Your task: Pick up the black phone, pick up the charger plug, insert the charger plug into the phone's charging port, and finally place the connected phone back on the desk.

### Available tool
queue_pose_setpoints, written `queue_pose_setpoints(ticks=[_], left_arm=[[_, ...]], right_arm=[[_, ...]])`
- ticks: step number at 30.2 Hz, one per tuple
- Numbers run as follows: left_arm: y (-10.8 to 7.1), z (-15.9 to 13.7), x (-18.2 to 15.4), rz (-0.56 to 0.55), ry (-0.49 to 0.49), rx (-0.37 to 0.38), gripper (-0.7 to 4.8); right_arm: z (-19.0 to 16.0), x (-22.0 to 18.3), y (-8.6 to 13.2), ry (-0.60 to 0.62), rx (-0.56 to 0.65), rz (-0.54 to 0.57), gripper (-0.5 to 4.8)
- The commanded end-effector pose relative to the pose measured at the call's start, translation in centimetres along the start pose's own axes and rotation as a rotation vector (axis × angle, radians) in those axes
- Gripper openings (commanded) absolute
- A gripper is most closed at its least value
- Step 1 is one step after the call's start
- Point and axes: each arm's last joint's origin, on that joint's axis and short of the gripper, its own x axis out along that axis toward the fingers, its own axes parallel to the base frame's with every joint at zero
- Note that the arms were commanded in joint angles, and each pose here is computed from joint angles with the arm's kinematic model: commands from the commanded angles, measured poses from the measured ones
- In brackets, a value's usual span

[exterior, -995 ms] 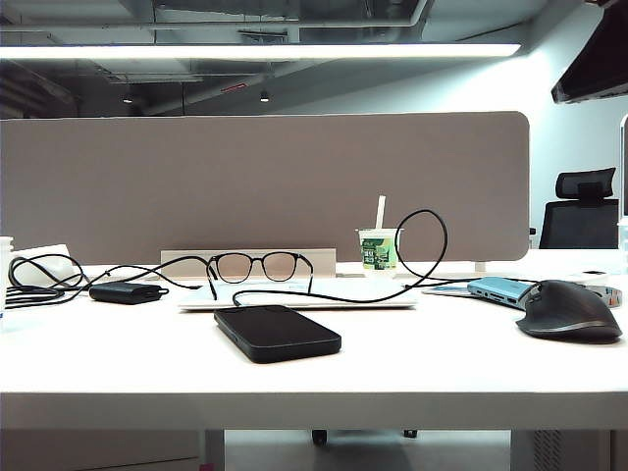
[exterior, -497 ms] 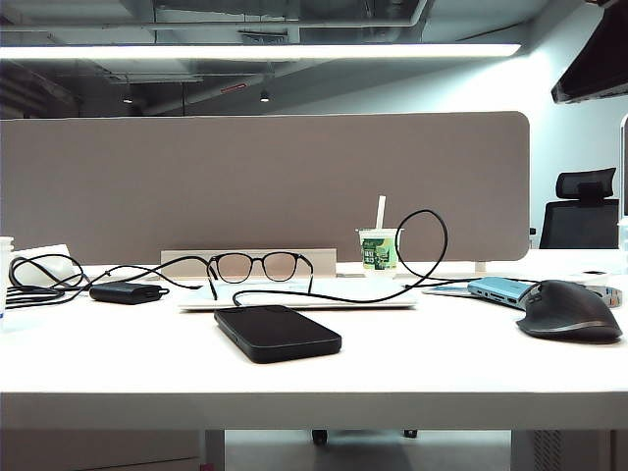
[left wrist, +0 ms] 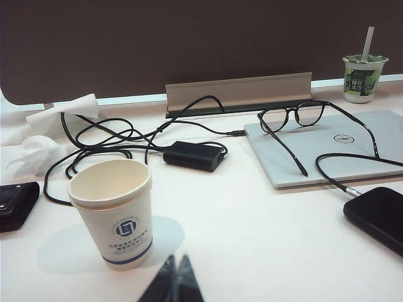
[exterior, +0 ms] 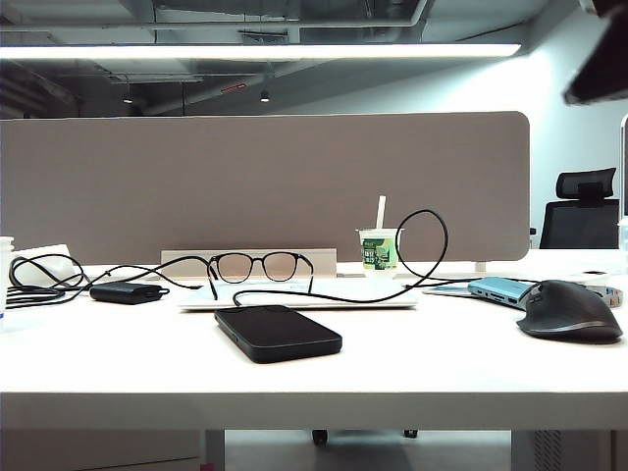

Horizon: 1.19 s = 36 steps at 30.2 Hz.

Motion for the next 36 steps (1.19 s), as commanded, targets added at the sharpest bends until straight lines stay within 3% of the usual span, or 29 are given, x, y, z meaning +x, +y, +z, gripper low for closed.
queue_pose_setpoints(ticks=[1,4,20,36], left_arm=[[0.0,0.1,0.0,-0.003,-0.011,-0.005,-0.03],[0.0,0.1,0.0,-0.003,-0.011,-0.005,-0.03],[0.0,0.1,0.0,-0.003,-0.011,-0.005,-0.03],[0.0,0.1,0.0,-0.003,-0.010,-0.006,-0.03]], right_arm=[[-1.2,-0.5,-0.6,-0.044,0.021,-0.061,0.45],[-2.5,-1.2,-1.2,-0.070,0.033,-0.061,0.45],[-7.8,-3.2,-3.8,-0.222,0.119,-0.345,0.45],[-8.3,-3.2,-4.4,-0.183,0.164,-0.388,0.45]])
